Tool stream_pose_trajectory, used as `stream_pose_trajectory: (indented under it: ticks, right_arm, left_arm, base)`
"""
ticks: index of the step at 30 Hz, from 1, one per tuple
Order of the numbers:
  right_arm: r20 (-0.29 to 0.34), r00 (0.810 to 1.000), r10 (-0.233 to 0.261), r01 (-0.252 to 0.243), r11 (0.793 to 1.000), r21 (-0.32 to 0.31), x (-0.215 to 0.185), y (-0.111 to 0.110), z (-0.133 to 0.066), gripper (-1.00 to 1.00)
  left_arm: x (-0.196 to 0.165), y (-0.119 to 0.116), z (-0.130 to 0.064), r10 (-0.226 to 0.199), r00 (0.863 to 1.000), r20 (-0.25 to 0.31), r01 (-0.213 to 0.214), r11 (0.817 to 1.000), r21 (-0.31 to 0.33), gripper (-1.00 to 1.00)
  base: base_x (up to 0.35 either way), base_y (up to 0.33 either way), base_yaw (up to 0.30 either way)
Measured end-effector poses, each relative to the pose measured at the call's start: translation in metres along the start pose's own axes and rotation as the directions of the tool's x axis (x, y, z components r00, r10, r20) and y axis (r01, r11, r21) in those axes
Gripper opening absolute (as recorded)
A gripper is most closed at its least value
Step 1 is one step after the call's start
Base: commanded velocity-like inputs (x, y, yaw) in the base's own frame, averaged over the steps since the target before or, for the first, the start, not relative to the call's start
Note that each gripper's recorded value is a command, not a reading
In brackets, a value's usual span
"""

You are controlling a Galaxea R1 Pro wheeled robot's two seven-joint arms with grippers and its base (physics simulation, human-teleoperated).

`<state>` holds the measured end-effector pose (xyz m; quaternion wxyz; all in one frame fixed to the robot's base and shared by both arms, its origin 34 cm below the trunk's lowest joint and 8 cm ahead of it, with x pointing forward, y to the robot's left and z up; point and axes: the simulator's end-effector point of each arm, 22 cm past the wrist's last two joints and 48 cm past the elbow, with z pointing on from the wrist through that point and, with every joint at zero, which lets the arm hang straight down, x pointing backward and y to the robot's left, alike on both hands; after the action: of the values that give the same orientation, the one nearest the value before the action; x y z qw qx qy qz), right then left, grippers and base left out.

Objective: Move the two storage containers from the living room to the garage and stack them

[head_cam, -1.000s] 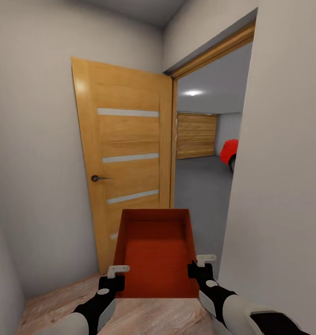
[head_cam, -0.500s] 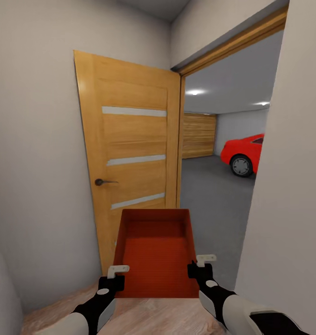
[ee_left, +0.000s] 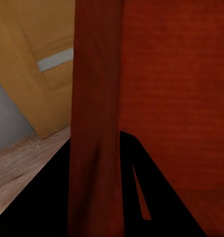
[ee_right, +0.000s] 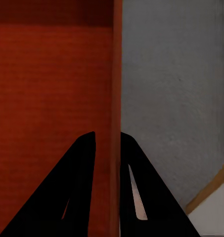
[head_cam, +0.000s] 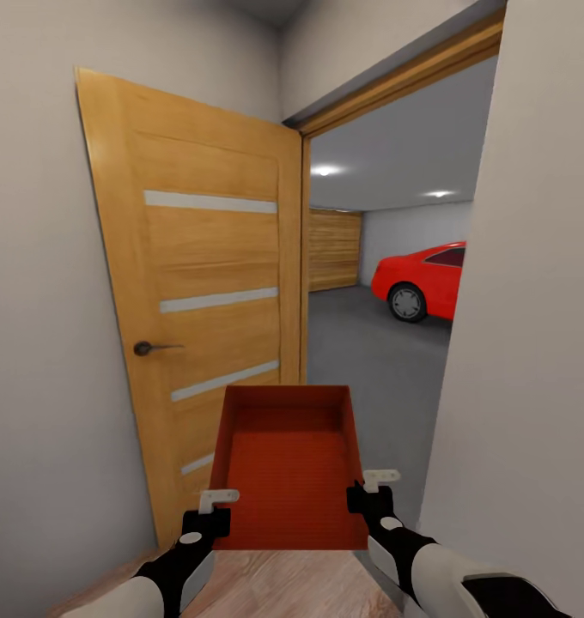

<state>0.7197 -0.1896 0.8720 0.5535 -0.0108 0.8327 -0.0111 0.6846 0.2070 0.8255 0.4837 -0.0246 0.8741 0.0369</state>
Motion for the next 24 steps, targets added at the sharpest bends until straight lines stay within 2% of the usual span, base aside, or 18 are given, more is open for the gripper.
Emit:
stream_pose_trajectory:
  ticks: [9, 21, 24]
  right_arm:
    - [0.0, 1.0, 0.0, 0.0, 1.0, 0.0, -0.0001, 0.0, -0.0003, -1.0]
    - [0.001, 1.0, 0.0, 0.0, 1.0, 0.0, -0.0003, 0.0, -0.0005, -1.0]
    - [0.0, 1.0, -0.002, 0.002, 1.0, -0.001, -0.0002, -0.0011, -0.0003, -1.0]
  left_arm:
    - [-0.0001, 0.0001, -0.0002, 0.0, 1.0, 0.0, 0.0, 1.0, 0.0, -1.0]
    - [-0.0003, 0.0001, -0.0005, 0.001, 1.0, 0.001, -0.001, 1.0, 0.0, -1.0]
    - [0.0001, -0.001, -0.0008, 0.0, 1.0, 0.0, 0.0, 1.0, -0.001, -1.0]
  base:
    - [0.077, 0.001, -0.278]
    - [0.305, 0.0, -0.271]
    - [0.321, 0.024, -0.07]
